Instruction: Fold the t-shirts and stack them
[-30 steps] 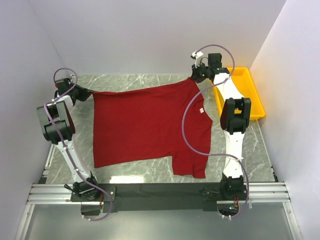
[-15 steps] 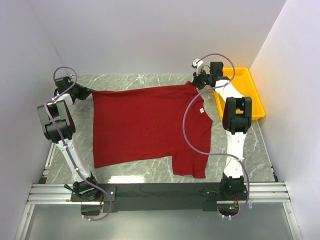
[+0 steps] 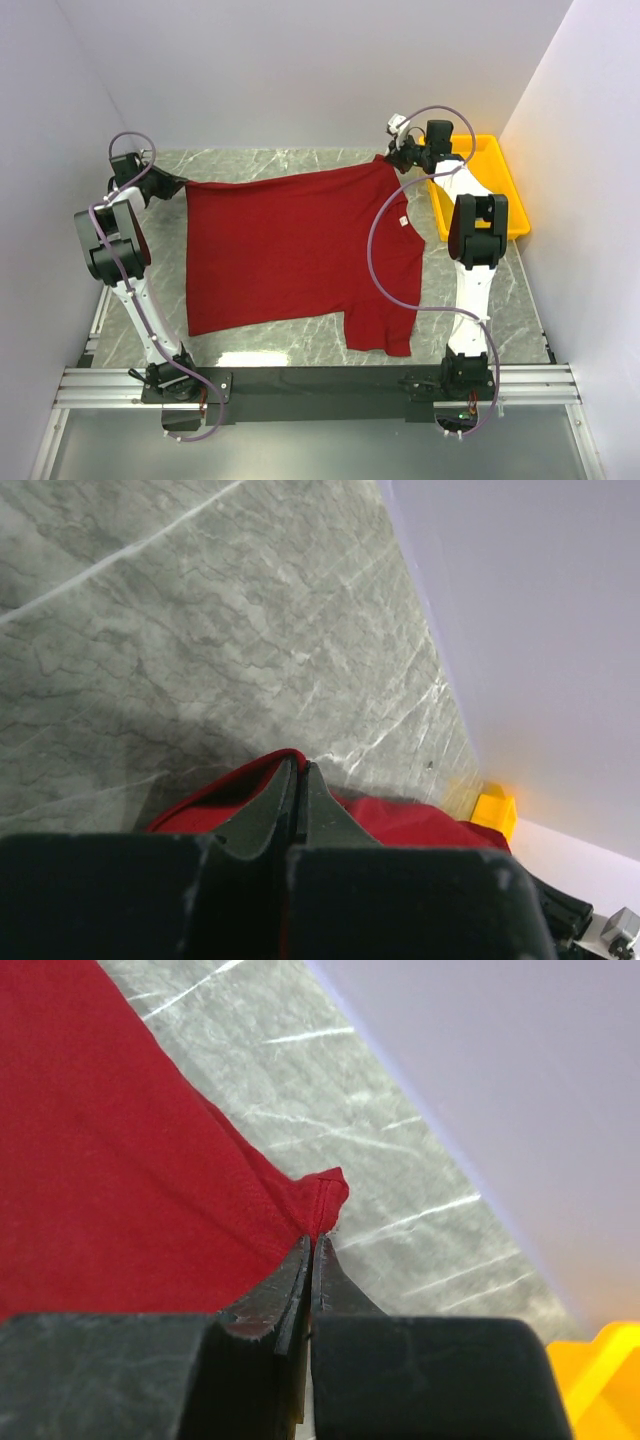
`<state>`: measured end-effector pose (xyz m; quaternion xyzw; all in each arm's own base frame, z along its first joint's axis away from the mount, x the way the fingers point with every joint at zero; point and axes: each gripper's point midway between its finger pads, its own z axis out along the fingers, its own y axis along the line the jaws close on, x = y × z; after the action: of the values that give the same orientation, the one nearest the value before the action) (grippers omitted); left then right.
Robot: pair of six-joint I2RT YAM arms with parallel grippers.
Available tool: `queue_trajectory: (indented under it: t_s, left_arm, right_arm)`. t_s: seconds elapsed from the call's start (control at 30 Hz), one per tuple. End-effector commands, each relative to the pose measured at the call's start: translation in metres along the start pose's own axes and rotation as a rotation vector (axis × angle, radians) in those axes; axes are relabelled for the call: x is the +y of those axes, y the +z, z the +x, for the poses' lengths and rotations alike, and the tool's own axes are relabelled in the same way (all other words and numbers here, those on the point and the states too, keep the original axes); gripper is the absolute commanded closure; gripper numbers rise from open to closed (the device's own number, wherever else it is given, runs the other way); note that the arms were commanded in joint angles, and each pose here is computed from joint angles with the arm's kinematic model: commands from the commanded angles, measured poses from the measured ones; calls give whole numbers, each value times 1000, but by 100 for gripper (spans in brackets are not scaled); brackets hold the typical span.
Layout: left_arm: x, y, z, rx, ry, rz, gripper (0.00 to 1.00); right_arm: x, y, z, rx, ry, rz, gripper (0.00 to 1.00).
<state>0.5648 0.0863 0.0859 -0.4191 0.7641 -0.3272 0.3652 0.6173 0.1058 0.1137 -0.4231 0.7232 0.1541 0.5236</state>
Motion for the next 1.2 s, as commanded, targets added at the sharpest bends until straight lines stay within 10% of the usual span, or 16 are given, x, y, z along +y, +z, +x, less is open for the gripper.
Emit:
queue_trajectory:
  t_s: [0.0,1.17]
  left_arm:
    - [-18,-1,-11,-4,61,74,99]
    - [12,-18,-6,67,90,48,99]
  right_arm:
    - [-16,-11,-45,-108,-164,24,100]
    - [-6,-50,-24,-125,-280,-98,100]
